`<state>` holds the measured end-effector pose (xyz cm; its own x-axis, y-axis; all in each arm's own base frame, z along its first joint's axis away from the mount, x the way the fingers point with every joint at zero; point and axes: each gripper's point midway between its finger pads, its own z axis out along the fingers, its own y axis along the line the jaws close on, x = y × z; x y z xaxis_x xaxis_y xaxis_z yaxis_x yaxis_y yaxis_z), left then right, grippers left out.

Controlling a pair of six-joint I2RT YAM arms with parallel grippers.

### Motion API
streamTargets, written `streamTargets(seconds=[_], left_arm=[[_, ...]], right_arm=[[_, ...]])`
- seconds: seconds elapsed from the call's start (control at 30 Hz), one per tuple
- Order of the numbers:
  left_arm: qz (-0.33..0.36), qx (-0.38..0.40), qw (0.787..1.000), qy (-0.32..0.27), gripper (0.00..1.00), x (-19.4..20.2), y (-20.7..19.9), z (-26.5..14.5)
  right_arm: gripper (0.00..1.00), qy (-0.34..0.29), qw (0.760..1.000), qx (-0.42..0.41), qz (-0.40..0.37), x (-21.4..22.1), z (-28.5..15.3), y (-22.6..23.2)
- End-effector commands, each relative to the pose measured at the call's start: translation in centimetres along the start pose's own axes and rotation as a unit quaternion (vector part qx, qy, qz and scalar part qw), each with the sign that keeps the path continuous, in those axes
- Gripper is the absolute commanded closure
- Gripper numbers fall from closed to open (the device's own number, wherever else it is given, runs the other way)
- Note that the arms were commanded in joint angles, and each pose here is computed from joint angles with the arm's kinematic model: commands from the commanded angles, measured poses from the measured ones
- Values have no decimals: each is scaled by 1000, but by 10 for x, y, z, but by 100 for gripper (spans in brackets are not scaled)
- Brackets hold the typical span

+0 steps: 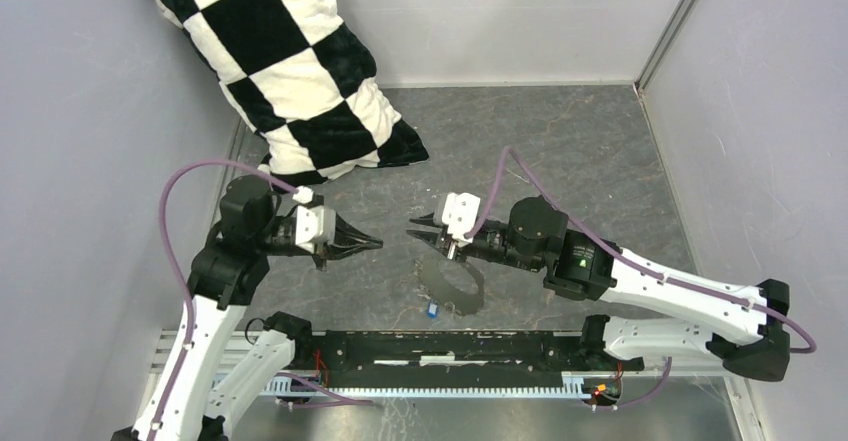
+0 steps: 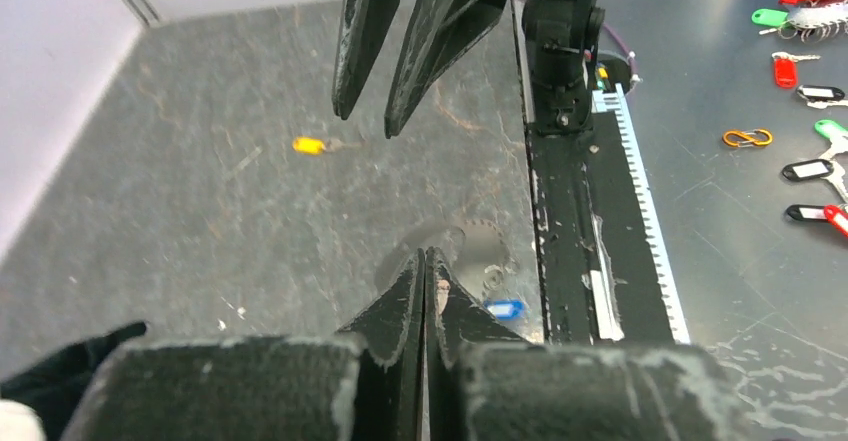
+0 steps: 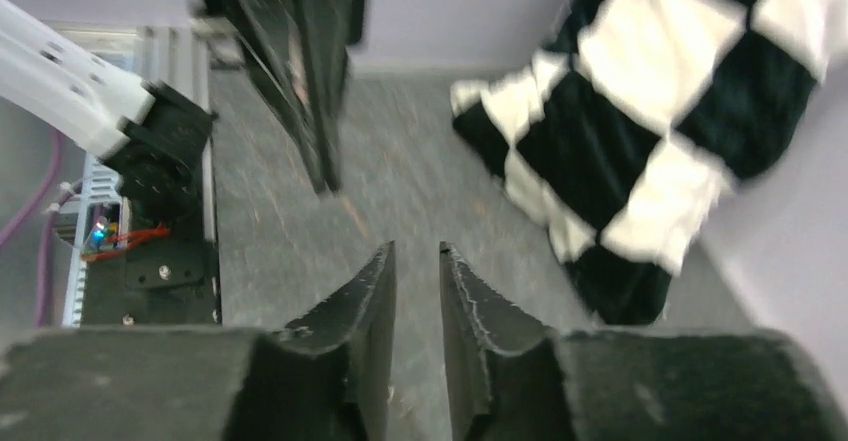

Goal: Put the keys on the keyring

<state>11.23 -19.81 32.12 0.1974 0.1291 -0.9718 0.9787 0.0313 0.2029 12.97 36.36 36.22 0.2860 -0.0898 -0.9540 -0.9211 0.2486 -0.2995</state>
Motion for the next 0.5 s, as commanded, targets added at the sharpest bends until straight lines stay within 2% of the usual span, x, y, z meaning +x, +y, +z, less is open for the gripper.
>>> streamTargets(seconds=[0.0,0.13,0.27,0.47], left_arm=[[-46,-20,998,34,98,23,13,2],[-16,-22,998,61,98,37,26,4],[-21,-4,998,63,96,41,28,7],[-15,2,998,62,95,46,24,7]], right_arm=[[66,109,987,88,79,88,-27,-22],[50,216,957,115,153,184,-63,5],[44,304,918,135,217,258,-107,38],[43,292,900,132,296,286,-129,67]])
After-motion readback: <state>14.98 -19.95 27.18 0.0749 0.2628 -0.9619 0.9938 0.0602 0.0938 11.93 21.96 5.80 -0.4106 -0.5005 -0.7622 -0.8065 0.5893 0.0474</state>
